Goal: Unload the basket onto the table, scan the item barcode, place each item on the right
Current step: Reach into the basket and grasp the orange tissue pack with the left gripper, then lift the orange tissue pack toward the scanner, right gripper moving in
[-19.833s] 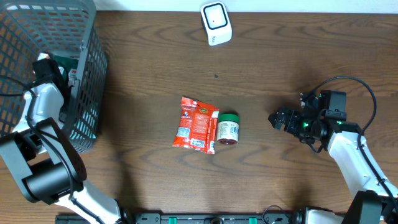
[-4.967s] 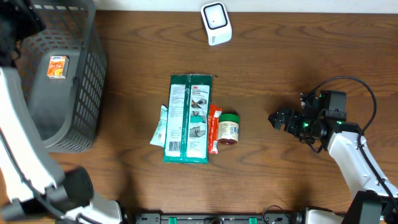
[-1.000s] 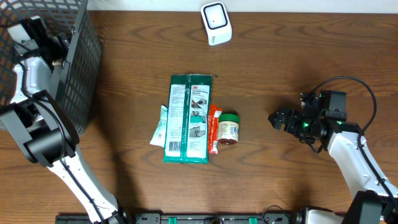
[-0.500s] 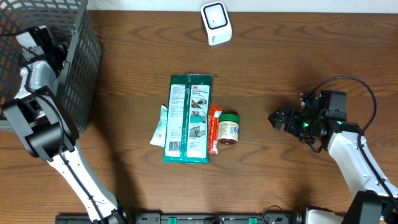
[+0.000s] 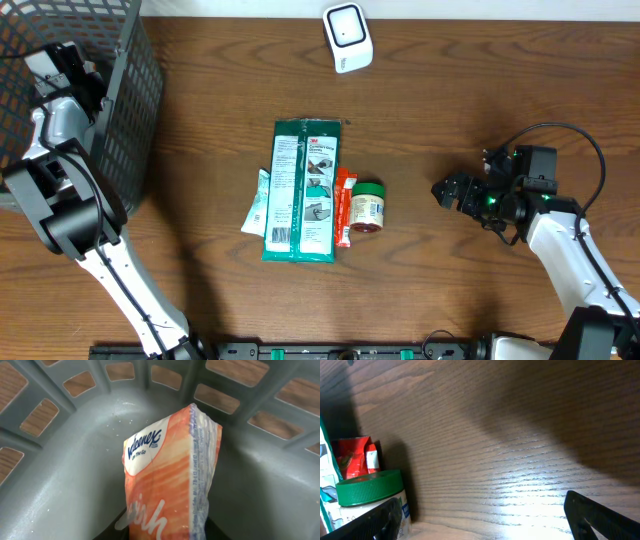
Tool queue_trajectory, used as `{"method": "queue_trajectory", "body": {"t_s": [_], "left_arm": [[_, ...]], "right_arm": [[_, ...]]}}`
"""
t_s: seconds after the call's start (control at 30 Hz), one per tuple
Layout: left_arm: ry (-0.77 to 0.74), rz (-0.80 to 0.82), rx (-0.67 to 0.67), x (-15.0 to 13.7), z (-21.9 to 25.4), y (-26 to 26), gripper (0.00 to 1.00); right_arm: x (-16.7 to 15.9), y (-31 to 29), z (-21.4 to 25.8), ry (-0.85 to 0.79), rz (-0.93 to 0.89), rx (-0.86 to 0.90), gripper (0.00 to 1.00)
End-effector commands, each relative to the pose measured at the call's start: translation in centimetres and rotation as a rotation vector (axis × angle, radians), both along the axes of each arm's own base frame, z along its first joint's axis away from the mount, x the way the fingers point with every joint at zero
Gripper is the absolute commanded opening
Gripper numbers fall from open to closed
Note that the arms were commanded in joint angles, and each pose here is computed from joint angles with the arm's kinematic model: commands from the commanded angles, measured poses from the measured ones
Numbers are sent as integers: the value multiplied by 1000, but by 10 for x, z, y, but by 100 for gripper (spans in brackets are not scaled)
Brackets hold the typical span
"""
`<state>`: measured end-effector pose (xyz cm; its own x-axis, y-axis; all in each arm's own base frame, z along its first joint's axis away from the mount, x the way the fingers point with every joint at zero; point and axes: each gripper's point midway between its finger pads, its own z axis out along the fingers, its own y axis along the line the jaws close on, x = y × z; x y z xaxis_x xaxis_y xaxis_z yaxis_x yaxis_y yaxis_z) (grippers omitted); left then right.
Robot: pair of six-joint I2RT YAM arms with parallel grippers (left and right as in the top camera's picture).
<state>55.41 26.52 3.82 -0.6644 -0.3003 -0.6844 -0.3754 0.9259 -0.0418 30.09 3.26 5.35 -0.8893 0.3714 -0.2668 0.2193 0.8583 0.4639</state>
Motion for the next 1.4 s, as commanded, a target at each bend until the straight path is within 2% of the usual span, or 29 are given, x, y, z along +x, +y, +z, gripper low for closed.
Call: {"method": "queue_trajectory", "body": {"t_s": [0.0,0.17,0.27,0.37,0.53,0.67,0.83,0.97,1.03,1.37], "left_arm": [[-24,9,6,-2,22,2,28],[-35,11,10,-5,42,1,20],[-70,11,27,-8,75,-1,20],[-129,24,42,-17,128,-5,20],[-258,111,-9,-53,229,-23,19],[-284,163,-86,-92,274,-47,19],[-264,46,-306,-137,303,-113,15],[-212,-176,-573,-167,316,-191,15],[-114,-283,-675,-185,307,-233,15],[106,-512,-727,-216,287,-324,15]], "right_arm": [[5,-2,8,-23,-15,5,99],[5,-2,8,-23,-15,5,99],[5,-2,8,-23,-15,5,99],[5,-2,8,-23,-15,5,99],[5,-2,8,-23,-15,5,99],[5,-2,8,-23,-15,5,99],[5,-2,8,-23,-15,5,99],[5,-2,8,-23,-15,5,99],[5,-2,8,-23,-15,5,99],[4,-3,7,-21,-10,-1,99]]}}
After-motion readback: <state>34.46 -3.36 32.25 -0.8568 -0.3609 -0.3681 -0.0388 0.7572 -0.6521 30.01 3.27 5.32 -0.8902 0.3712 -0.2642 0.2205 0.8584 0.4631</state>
